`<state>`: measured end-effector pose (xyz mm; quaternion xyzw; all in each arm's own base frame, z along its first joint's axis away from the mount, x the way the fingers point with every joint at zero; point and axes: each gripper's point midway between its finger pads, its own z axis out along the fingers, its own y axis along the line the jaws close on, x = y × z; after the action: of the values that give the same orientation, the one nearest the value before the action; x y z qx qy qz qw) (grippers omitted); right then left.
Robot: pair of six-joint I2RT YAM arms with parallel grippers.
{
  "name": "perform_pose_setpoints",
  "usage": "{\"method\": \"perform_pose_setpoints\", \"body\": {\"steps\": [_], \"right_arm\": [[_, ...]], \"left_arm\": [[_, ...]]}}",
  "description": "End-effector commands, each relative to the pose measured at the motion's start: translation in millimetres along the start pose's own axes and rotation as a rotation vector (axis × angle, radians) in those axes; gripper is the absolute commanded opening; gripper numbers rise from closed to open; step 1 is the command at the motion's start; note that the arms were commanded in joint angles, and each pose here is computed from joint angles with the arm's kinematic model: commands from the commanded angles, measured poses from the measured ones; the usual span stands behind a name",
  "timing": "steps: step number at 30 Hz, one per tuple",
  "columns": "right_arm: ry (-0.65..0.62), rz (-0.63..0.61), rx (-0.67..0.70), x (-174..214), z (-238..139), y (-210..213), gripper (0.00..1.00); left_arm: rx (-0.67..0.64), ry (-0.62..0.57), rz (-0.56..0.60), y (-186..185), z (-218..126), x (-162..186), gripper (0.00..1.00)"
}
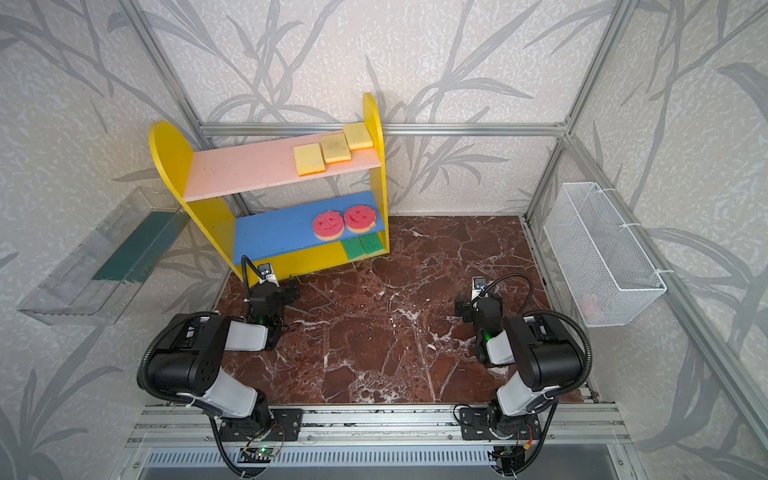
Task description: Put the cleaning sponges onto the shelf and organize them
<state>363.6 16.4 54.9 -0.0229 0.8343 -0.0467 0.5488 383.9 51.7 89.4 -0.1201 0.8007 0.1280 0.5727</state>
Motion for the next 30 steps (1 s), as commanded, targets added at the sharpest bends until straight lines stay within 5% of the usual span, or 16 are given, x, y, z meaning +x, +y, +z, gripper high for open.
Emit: {"method": "perform_pose_setpoints", "body": {"steps": [1, 5, 21, 26, 30], "right_arm": [[-0.013, -0.02, -0.032, -45.8, 16.1, 6.7, 0.99], [-0.092, -0.009, -0.027, -48.0, 15.3, 5.3, 0.99], [-0.056, -0.011, -0.032, -47.4, 12.6, 5.3, 0.99], [-0.226, 0.084, 0.052, -43.5, -21.3, -18.5, 0.99], [-0.144, 0.063, 0.051, -44.8, 3.7, -14.9, 0.99]], "left_arm": [[-0.001, -0.038, 0.006, 0.5, 1.2, -11.2, 0.99], [-0.001, -0.038, 0.006, 0.5, 1.0, -11.2, 0.99], [-0.004, -0.044, 0.004, 1.5, -0.4, -11.4, 0.99], [-0.018, -0.208, -0.085, 18.4, -29.9, -15.2, 0.99], [-0.049, -0.088, -0.044, 13.2, -6.0, -14.9, 0.99]]}}
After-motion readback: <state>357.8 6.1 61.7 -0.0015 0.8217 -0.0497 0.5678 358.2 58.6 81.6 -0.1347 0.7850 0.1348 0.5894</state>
